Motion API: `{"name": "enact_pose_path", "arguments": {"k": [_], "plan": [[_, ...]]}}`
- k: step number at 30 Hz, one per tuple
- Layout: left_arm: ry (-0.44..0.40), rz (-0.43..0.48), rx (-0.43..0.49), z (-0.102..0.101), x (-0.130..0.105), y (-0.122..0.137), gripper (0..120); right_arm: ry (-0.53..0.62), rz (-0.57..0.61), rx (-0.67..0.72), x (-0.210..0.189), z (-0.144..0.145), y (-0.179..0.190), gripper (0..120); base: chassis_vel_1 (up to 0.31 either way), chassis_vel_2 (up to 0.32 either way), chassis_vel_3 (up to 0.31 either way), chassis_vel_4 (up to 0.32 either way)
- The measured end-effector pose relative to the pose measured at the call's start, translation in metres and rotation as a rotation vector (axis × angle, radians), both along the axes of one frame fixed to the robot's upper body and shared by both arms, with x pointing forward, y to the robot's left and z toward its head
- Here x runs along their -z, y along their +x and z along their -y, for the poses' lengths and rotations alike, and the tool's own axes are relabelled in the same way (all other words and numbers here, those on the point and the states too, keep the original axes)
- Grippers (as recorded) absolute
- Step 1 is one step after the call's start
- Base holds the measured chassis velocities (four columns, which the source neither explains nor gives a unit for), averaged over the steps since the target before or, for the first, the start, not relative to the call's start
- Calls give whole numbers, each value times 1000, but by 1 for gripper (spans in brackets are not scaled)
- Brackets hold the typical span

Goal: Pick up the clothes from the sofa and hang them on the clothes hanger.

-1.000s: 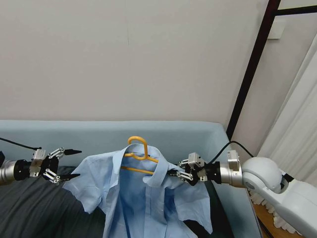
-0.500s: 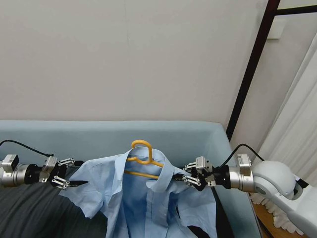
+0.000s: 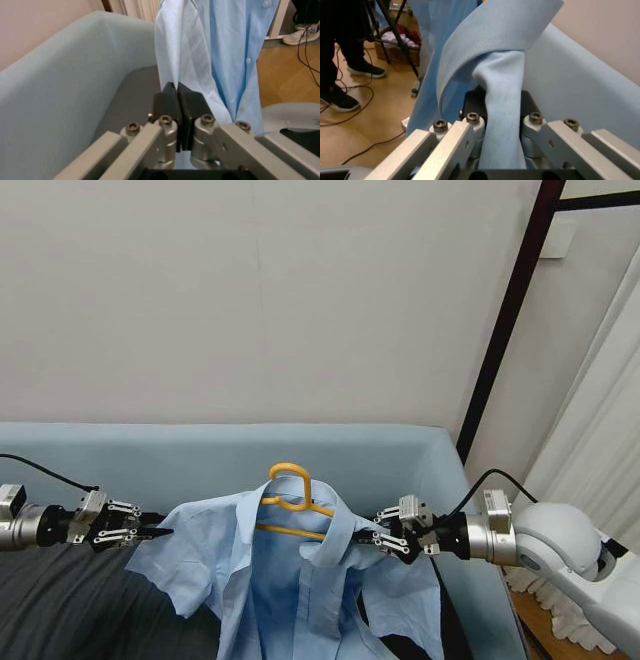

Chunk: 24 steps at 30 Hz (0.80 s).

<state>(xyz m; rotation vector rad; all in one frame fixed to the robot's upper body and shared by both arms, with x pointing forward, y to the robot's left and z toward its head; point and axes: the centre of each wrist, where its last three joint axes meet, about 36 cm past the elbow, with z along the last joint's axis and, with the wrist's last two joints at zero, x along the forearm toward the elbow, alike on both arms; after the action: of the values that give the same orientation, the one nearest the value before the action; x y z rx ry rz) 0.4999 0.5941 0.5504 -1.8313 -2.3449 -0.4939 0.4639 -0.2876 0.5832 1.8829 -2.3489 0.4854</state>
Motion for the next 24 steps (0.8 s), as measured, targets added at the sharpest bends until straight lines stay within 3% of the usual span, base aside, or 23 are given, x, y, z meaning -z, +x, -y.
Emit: {"name": "enact_pose_path", "arguments": {"k": [16,24], "plan": [[-4,20,-39,-18,-15,-2,0,67,-38,-32,-5,12,15,7,0,0,0,0],[-50,45,-56,-25,-18,-2,0,98,-34,-27,0,11,15,7,0,0,0,0]]}}
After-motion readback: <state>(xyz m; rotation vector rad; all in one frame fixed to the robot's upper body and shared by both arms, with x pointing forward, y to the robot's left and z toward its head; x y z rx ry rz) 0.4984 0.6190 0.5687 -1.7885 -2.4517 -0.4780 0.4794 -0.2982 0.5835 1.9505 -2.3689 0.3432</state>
